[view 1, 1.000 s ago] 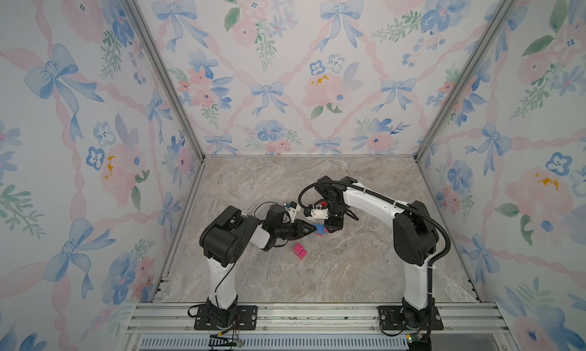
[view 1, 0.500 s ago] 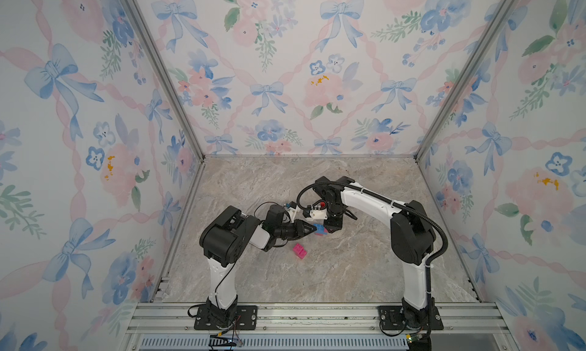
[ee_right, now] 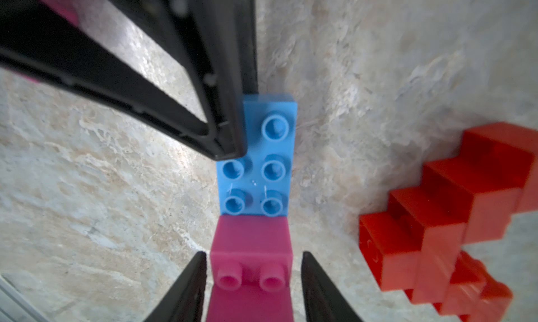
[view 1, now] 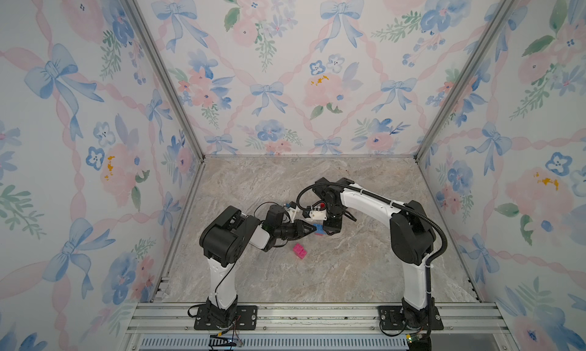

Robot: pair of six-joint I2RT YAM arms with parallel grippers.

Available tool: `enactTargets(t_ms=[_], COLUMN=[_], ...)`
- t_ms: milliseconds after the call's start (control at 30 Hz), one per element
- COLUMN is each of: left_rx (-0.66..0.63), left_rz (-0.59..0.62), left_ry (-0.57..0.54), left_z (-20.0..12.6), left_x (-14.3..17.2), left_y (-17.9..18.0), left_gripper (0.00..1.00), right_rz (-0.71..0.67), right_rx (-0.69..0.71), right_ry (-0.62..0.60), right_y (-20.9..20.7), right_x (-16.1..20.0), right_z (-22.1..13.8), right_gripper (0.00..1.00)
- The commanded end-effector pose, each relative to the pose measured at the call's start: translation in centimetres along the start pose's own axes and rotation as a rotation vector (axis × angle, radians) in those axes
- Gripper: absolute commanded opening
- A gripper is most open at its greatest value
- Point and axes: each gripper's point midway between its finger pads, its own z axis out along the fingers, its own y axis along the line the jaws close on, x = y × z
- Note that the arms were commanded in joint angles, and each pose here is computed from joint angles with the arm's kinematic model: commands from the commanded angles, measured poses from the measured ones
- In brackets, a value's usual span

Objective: Assemble the letter v with lego
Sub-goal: Assemble the lego brick with the lego brick.

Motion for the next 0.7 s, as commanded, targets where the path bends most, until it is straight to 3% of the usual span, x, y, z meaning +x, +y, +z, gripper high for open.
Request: enactTargets(t_ms=[0, 167, 333, 500, 667], left_rx=[-0.097, -0.126, -0.172, -0.194, -0.202], left_rz=[-0.065, -0.086, -0.107, -0.116, -0.123], left_ry=[0.026, -0.009, -0.067, -0.094, -0.092], left_z=[-0.3, -0.7, -1.2, -1.2, -1.0], left_x=[1.8, 1.7, 1.5, 1.7, 1.7], left_y=[2.8, 2.9, 3.0, 2.7, 3.2], left_gripper=[0.03, 0.03, 0.03, 0.03, 0.03], right_rz=[0.029, 0.201, 0.648, 1.003, 1.103], right_rx=[0.063, 0.138, 0.195, 0.212, 0.187], right_ry=[-0.094, -0.207, -0.214, -0.215, -0.221], right_y=[-0.4, -1.9, -4.0, -3.4, -2.3], right_x=[-1.2, -1.8, 0.2, 1.8, 1.4], right_z=[-2.9, -6.6, -9.2, -8.8, -7.2], right_gripper=[0.66, 0.86, 0.99, 0.97, 0.98])
